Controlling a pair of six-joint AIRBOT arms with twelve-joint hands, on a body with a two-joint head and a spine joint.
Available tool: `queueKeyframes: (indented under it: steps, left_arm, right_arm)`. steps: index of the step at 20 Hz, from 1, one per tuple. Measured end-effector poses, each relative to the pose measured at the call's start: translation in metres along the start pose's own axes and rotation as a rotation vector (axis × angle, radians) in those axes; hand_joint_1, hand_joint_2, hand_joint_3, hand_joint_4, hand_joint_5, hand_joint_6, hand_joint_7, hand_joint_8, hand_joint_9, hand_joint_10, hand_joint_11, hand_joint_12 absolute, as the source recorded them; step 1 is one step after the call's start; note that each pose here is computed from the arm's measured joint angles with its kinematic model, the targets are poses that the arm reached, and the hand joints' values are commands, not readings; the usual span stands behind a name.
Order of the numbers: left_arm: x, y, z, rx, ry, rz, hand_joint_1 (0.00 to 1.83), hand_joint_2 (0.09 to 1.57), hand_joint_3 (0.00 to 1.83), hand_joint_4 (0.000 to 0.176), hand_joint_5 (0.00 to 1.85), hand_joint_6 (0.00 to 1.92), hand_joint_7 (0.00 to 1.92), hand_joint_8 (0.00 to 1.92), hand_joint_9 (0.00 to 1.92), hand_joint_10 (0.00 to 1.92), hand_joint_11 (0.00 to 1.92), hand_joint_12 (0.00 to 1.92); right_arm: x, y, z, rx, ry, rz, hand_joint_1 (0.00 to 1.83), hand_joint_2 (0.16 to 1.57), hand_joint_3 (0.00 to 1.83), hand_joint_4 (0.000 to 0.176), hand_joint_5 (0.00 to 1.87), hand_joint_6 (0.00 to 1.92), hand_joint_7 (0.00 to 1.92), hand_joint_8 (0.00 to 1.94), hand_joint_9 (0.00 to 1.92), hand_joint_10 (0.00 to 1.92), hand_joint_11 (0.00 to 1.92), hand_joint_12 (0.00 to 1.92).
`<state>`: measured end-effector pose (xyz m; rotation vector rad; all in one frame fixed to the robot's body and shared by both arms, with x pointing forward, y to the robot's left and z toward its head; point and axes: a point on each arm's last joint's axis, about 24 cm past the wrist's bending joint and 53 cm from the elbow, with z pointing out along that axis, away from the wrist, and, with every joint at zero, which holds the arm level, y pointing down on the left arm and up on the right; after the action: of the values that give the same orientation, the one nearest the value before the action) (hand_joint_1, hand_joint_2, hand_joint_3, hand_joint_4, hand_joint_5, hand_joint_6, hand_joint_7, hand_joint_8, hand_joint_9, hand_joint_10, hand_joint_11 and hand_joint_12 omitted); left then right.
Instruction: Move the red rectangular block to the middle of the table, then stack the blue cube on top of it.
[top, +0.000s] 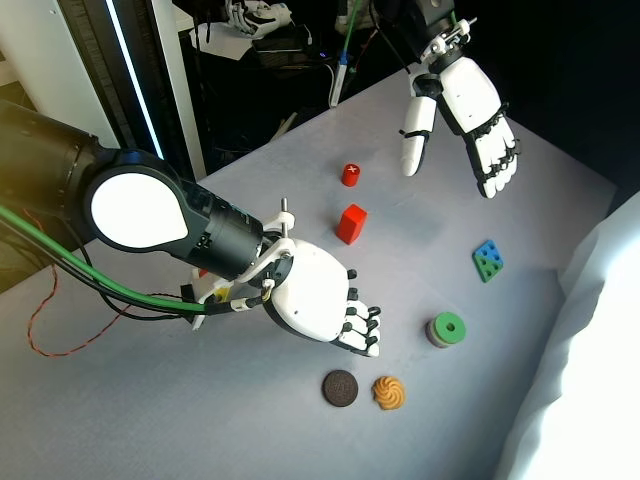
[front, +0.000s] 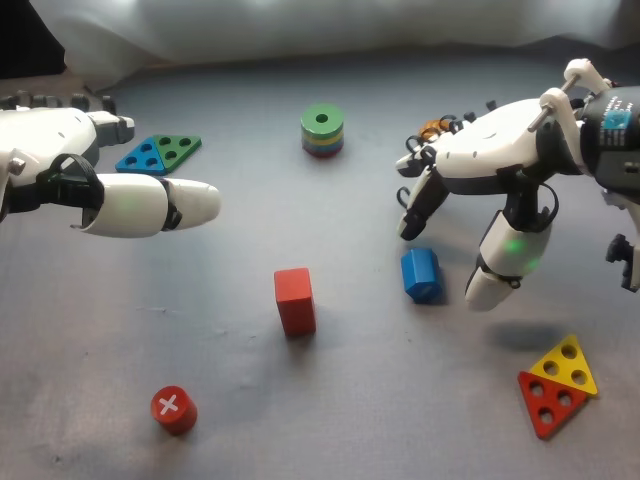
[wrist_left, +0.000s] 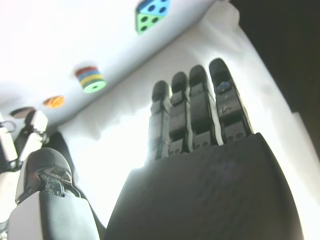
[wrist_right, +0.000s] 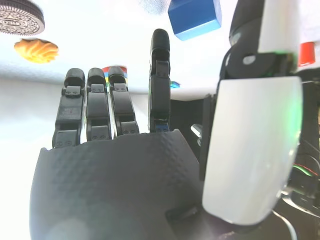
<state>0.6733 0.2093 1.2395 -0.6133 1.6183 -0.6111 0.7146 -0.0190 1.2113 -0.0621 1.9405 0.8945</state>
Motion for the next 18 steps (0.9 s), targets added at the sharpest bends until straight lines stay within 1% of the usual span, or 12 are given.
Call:
queueKeyframes:
  steps: [1, 4, 5, 7, 9, 10, 11, 12, 13, 15, 17, 18]
  left_arm:
    - [-0.003, 0.002, 0.000, -0.005, -0.010, 0.000, 0.10, 0.95, 0.00, 0.000, 0.24, 0.00, 0.20, 0.00, 0.15, 0.00, 0.00, 0.33]
    - [-0.007, 0.002, -0.002, -0.016, -0.026, -0.009, 0.12, 0.95, 0.00, 0.000, 0.25, 0.00, 0.21, 0.00, 0.16, 0.00, 0.00, 0.33]
    - [-0.007, -0.002, -0.004, -0.011, -0.029, 0.000, 0.12, 0.96, 0.00, 0.000, 0.25, 0.00, 0.21, 0.00, 0.16, 0.00, 0.00, 0.34]
    - [-0.005, -0.004, -0.005, -0.009, -0.023, 0.004, 0.10, 0.96, 0.00, 0.000, 0.24, 0.00, 0.21, 0.00, 0.16, 0.00, 0.00, 0.34]
    - [-0.006, -0.003, -0.005, -0.014, -0.025, 0.004, 0.12, 0.96, 0.00, 0.000, 0.25, 0.01, 0.22, 0.00, 0.17, 0.00, 0.00, 0.35]
    - [-0.006, -0.001, -0.005, -0.019, -0.026, 0.000, 0.12, 0.96, 0.00, 0.000, 0.25, 0.01, 0.22, 0.00, 0.17, 0.00, 0.00, 0.35]
    - [-0.005, -0.002, -0.006, -0.020, -0.023, -0.002, 0.11, 0.97, 0.00, 0.000, 0.25, 0.00, 0.21, 0.00, 0.16, 0.00, 0.00, 0.35]
    - [-0.004, -0.003, -0.007, -0.018, -0.020, -0.002, 0.10, 0.97, 0.00, 0.000, 0.25, 0.00, 0.22, 0.00, 0.17, 0.00, 0.00, 0.37]
    - [-0.002, -0.004, -0.007, -0.014, -0.016, -0.002, 0.10, 0.97, 0.00, 0.000, 0.26, 0.00, 0.22, 0.00, 0.17, 0.00, 0.00, 0.37]
    - [0.000, -0.005, -0.008, -0.012, -0.010, -0.004, 0.11, 0.97, 0.00, 0.000, 0.25, 0.00, 0.22, 0.00, 0.17, 0.00, 0.00, 0.36]
    - [-0.001, -0.004, -0.008, -0.016, -0.011, -0.004, 0.11, 0.98, 0.00, 0.000, 0.24, 0.00, 0.21, 0.00, 0.16, 0.00, 0.00, 0.35]
    - [0.000, -0.004, -0.008, -0.017, -0.010, -0.002, 0.12, 0.97, 0.00, 0.000, 0.25, 0.00, 0.22, 0.00, 0.17, 0.00, 0.00, 0.36]
  right_arm:
    - [0.000, 0.001, 0.002, -0.001, 0.001, -0.001, 0.95, 0.74, 0.01, 0.081, 0.62, 0.01, 0.00, 0.00, 0.00, 0.00, 0.00, 0.00]
    - [0.001, 0.006, 0.006, -0.013, 0.000, -0.018, 0.95, 0.75, 0.01, 0.069, 0.62, 0.01, 0.00, 0.00, 0.00, 0.00, 0.00, 0.00]
    - [0.003, 0.009, 0.008, -0.016, 0.002, -0.018, 0.95, 0.75, 0.01, 0.071, 0.64, 0.01, 0.00, 0.00, 0.00, 0.00, 0.00, 0.00]
    - [0.003, 0.011, 0.012, -0.021, 0.003, -0.016, 0.95, 0.72, 0.00, 0.081, 0.67, 0.02, 0.00, 0.00, 0.00, 0.00, 0.00, 0.00]
    - [0.003, 0.011, 0.012, -0.021, 0.003, -0.012, 0.93, 0.73, 0.00, 0.073, 0.66, 0.01, 0.00, 0.00, 0.00, 0.00, 0.00, 0.00]
    - [0.003, 0.011, 0.012, -0.021, 0.003, -0.010, 0.92, 0.73, 0.00, 0.085, 0.66, 0.01, 0.00, 0.00, 0.00, 0.00, 0.00, 0.00]
    - [0.002, 0.012, 0.012, -0.028, -0.002, -0.006, 0.95, 0.72, 0.00, 0.073, 0.70, 0.02, 0.00, 0.00, 0.00, 0.00, 0.00, 0.00]
    - [0.000, 0.014, 0.011, -0.040, -0.007, -0.006, 0.95, 0.73, 0.00, 0.074, 0.69, 0.02, 0.00, 0.00, 0.00, 0.00, 0.00, 0.00]
    - [-0.006, 0.016, 0.008, -0.065, -0.023, -0.004, 0.95, 0.73, 0.00, 0.073, 0.69, 0.02, 0.00, 0.00, 0.00, 0.00, 0.00, 0.00]
    - [-0.021, 0.019, -0.001, -0.113, -0.062, 0.009, 0.97, 0.74, 0.00, 0.050, 0.68, 0.01, 0.00, 0.00, 0.00, 0.00, 0.00, 0.00]
    - [-0.038, 0.016, -0.011, -0.135, -0.103, 0.018, 0.97, 0.75, 0.01, 0.061, 0.75, 0.03, 0.00, 0.00, 0.00, 0.00, 0.00, 0.00]
    - [-0.042, 0.013, -0.014, -0.139, -0.112, 0.031, 0.99, 0.76, 0.01, 0.057, 0.76, 0.03, 0.00, 0.00, 0.00, 0.00, 0.00, 0.00]
